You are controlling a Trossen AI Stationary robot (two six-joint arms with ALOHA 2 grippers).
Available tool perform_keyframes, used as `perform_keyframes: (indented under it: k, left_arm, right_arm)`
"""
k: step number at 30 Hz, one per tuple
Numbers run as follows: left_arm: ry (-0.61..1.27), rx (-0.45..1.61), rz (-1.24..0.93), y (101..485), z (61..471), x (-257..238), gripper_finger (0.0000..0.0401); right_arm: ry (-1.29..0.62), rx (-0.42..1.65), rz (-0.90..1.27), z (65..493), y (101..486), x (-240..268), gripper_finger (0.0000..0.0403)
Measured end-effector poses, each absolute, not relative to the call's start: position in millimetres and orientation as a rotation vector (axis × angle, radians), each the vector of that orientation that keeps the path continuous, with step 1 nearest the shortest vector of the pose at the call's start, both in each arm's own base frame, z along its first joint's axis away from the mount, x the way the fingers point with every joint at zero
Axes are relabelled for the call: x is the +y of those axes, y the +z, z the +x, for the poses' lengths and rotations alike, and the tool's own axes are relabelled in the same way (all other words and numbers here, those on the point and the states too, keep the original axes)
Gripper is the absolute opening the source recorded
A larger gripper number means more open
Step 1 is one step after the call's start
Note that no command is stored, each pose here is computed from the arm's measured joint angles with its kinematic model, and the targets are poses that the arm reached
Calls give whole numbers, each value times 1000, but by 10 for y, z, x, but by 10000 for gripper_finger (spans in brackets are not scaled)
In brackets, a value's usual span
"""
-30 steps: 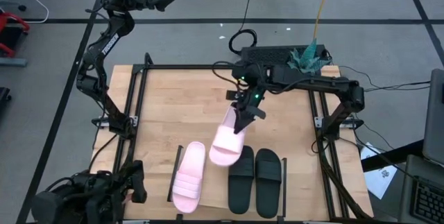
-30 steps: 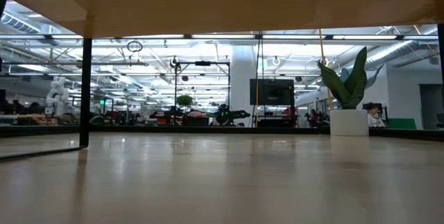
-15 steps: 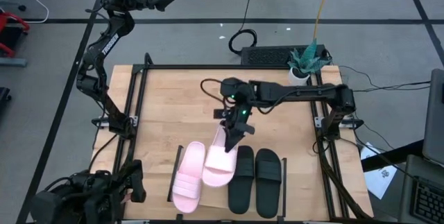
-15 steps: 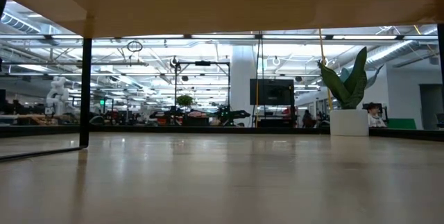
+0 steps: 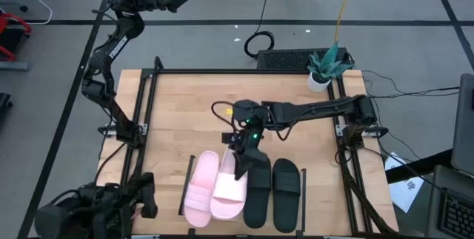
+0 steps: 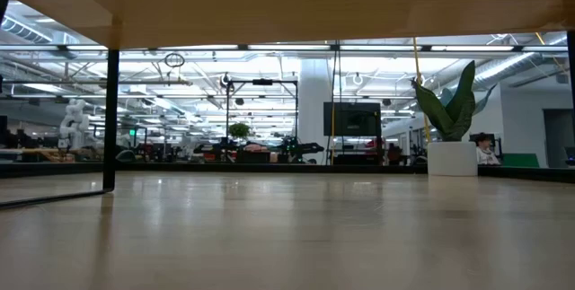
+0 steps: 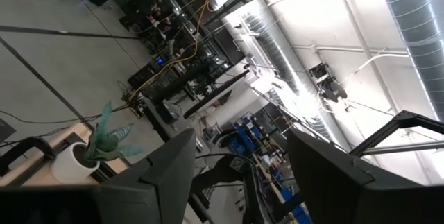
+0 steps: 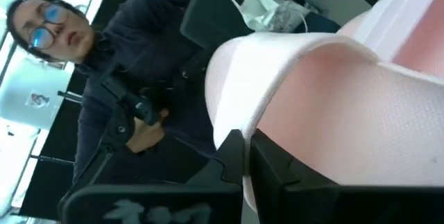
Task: Pick and place slides into the shelf
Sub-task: Put the pink slipper on the shelf
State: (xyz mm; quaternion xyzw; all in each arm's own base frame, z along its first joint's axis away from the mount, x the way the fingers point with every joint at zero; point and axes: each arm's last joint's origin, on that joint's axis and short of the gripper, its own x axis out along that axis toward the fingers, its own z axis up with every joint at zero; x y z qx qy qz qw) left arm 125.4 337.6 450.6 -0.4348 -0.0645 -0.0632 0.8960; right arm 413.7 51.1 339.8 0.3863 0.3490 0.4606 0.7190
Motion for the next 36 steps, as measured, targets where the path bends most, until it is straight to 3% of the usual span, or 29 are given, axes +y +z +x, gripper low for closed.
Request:
perform_keyframes:
  k: [14, 28, 36]
  left_arm:
    - [-170, -107, -938, 4504, 1374, 3327, 227]
    - [-173, -106, -940, 4504, 1383, 3323, 228]
    - [-173, -106, -940, 4504, 1383, 3323, 227]
  right_arm:
    - [962, 718, 744, 4123, 3366, 745, 0]
    - [910, 758, 722, 4089, 2922, 730, 0]
    - [921, 725, 720, 4094, 2872, 731, 0]
